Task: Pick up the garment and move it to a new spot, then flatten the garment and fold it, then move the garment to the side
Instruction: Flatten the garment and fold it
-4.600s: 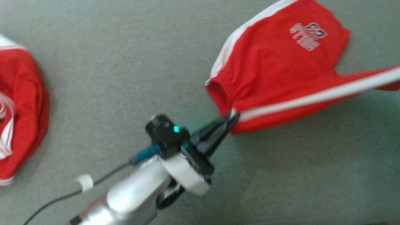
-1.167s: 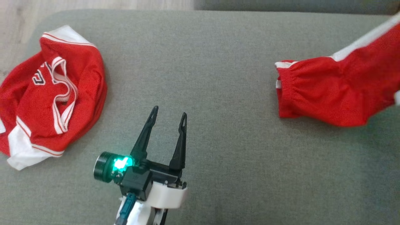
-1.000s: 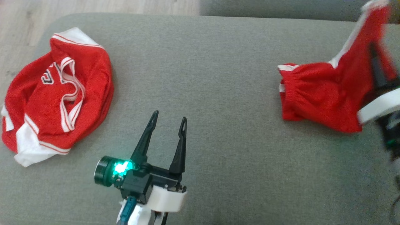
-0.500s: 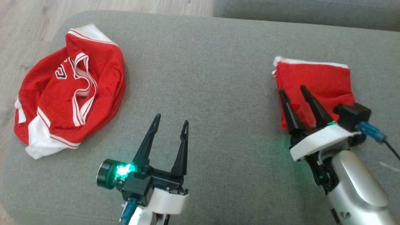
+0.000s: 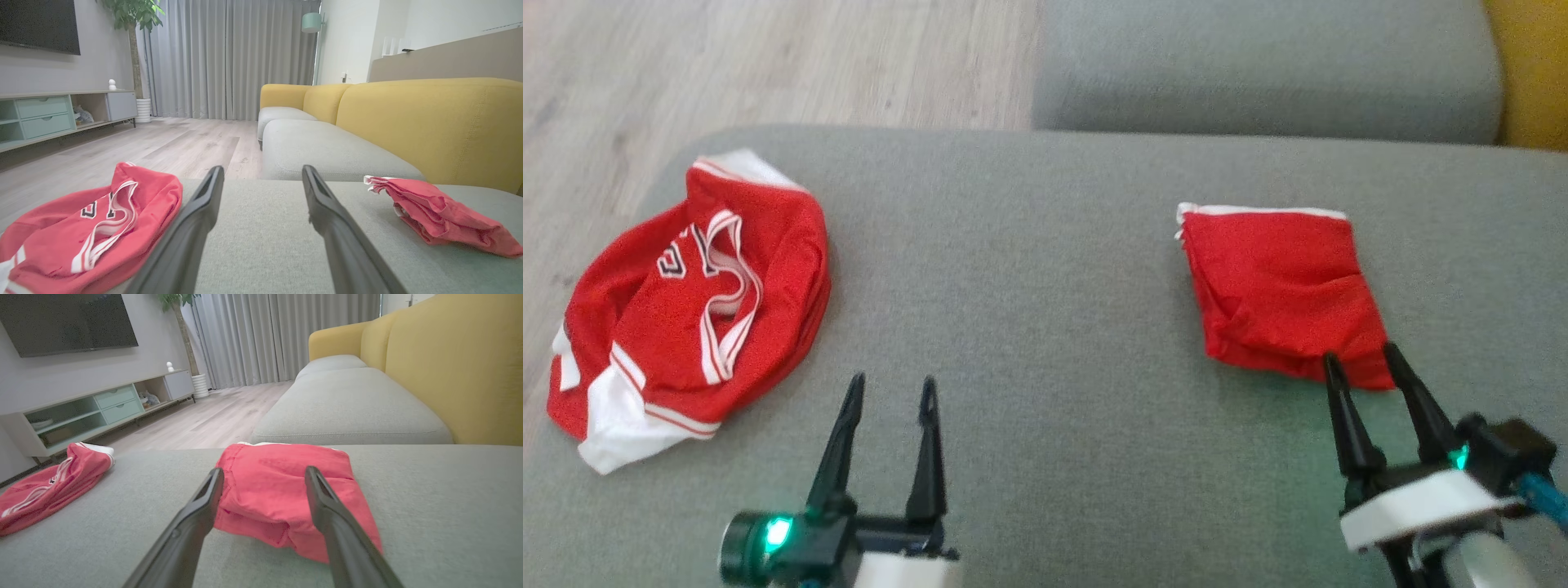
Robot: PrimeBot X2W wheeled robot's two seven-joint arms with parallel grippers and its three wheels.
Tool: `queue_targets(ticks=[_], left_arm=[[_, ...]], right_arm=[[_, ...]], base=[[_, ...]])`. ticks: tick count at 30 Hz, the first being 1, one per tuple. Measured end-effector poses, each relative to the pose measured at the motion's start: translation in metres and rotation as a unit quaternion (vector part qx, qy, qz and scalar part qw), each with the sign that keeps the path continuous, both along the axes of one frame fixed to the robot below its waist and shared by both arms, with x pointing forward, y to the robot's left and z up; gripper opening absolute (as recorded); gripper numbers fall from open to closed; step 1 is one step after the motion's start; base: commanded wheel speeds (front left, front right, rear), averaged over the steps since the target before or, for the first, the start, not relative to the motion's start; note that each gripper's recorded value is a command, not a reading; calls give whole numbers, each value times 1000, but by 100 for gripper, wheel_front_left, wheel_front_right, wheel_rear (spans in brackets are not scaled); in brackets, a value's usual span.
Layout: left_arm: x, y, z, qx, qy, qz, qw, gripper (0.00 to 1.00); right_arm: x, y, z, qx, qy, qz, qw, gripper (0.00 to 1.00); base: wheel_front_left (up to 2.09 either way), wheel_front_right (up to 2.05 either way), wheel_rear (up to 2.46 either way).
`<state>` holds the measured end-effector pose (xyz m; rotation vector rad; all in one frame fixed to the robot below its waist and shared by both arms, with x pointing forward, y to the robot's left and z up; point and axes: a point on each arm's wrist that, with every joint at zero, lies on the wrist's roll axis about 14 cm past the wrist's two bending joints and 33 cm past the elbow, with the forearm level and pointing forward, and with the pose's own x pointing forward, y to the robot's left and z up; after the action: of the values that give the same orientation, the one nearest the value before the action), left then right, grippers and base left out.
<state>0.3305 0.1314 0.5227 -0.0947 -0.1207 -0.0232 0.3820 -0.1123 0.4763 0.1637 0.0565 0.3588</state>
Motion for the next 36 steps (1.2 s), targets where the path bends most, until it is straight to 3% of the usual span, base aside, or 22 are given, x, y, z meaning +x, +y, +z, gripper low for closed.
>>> queue_targets(ticks=[5, 7, 14, 25, 36], left_arm=[[-18, 10, -9, 1, 11, 13, 1000, 100], [-22, 13, -11, 2, 14, 17, 1000, 100], [-28, 20, -13, 2, 17, 24, 1000, 100], [-22, 19, -22, -12, 38, 31, 999, 100], [3, 20, -35, -10, 66, 34, 997, 100]], right_arm=[[-23, -17, -3, -7, 2, -31, 999, 100], [-28, -19, -7, -2, 8, -39, 999, 0], [-14, -9, -21, 2, 34, -38, 999, 0], [94, 45, -2, -19, 18, 16, 1000, 0], [109, 77, -85, -56, 125, 57, 989, 0]], base=[[0, 0, 0], [0, 0, 0], [0, 0, 0], [0, 0, 0], [0, 0, 0]])
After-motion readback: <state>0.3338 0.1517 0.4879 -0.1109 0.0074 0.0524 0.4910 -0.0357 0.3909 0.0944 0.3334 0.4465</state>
